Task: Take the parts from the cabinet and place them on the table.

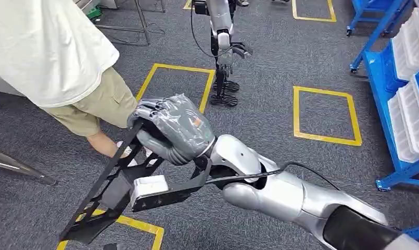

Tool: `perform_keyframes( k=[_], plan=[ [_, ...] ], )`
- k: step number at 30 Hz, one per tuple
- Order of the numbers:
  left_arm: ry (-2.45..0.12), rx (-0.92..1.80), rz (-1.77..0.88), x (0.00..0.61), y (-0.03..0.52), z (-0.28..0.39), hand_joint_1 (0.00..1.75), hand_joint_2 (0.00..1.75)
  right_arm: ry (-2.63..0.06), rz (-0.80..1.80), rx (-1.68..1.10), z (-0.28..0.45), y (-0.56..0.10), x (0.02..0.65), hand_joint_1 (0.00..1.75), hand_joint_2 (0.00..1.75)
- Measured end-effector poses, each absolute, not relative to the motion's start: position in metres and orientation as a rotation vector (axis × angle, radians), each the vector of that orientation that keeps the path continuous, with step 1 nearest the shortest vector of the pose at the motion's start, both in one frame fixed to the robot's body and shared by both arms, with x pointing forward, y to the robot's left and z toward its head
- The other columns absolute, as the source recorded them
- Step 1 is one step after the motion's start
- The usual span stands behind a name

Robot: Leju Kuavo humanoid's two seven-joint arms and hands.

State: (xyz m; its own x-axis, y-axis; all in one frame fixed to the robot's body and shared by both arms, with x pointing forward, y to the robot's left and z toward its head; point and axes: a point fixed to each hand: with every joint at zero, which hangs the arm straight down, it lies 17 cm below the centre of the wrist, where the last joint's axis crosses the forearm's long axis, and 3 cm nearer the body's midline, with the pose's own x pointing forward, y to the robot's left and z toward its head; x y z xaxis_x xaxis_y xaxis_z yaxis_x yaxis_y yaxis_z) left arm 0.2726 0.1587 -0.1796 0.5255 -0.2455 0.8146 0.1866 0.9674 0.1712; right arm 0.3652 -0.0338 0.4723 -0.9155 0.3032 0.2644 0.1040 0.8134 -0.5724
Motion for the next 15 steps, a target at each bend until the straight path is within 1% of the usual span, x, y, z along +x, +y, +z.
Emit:
perform_keyframes(
  k=[15],
  plan=[
    [-0.975,0.068,-0.269,0.2727,0.1604,-0.181,0.0,1.75,-2.666,0.781,-0.331,0.4788,-0.0397,0.3661,1.75,1.75]
  ],
)
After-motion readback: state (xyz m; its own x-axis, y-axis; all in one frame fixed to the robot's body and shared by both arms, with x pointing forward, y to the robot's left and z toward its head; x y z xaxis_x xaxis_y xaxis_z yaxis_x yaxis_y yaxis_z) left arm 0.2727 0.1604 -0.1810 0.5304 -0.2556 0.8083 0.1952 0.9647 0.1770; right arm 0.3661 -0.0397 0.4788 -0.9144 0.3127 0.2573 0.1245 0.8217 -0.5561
